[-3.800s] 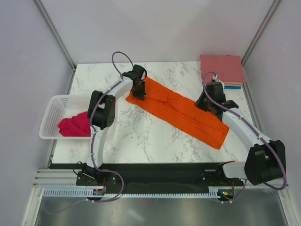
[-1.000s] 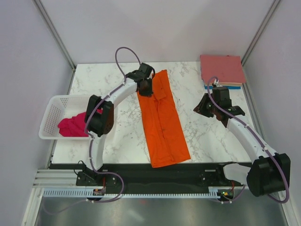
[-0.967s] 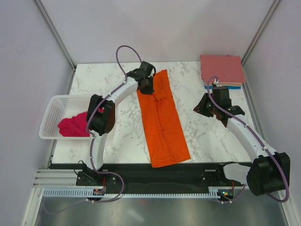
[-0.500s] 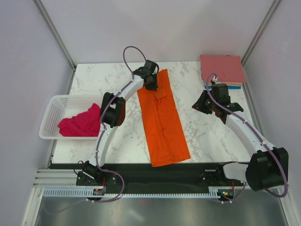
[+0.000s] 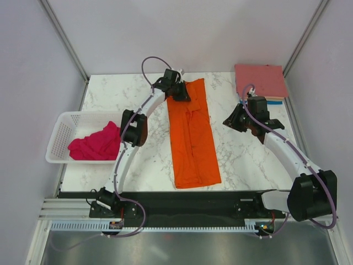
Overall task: Fold and stack the t-shirts
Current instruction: Fold the tshirt
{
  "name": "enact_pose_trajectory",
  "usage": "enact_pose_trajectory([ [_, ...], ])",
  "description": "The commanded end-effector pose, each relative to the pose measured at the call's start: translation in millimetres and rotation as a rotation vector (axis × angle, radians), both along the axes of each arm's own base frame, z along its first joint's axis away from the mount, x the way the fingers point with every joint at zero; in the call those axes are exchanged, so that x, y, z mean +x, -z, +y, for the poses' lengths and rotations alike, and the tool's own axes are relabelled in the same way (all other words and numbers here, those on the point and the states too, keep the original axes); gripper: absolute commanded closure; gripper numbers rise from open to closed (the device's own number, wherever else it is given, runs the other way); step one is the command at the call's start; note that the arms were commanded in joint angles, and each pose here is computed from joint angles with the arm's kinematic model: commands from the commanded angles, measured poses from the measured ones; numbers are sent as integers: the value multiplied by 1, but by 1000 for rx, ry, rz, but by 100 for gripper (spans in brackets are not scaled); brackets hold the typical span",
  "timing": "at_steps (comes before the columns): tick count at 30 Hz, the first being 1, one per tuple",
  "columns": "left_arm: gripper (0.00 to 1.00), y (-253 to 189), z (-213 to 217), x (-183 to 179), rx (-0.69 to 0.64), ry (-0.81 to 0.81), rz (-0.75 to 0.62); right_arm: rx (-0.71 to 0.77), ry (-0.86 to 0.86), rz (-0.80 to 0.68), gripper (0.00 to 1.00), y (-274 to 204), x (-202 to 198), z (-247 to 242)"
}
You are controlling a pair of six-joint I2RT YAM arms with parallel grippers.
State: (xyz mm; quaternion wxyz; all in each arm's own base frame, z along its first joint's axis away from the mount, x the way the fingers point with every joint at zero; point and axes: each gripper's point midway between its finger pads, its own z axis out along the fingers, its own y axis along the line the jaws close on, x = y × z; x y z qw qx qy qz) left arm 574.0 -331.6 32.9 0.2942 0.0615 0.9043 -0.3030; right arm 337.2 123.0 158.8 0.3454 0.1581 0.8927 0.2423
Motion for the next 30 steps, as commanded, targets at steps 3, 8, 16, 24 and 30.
enact_pose_trajectory([
  [3,81,-32,-10,-1,-173,78,12,57,-22,-38,67,-10,18,11],
  [8,81,-118,4,-39,-215,113,-17,-15,-46,16,66,13,9,4],
  [16,81,-117,37,-174,-82,133,87,-30,-142,170,69,72,-48,23],
  [24,81,-52,37,-329,58,197,282,-35,-211,223,71,101,-97,45],
  [30,83,-24,50,-387,135,151,333,-49,-264,251,72,112,-124,59],
])
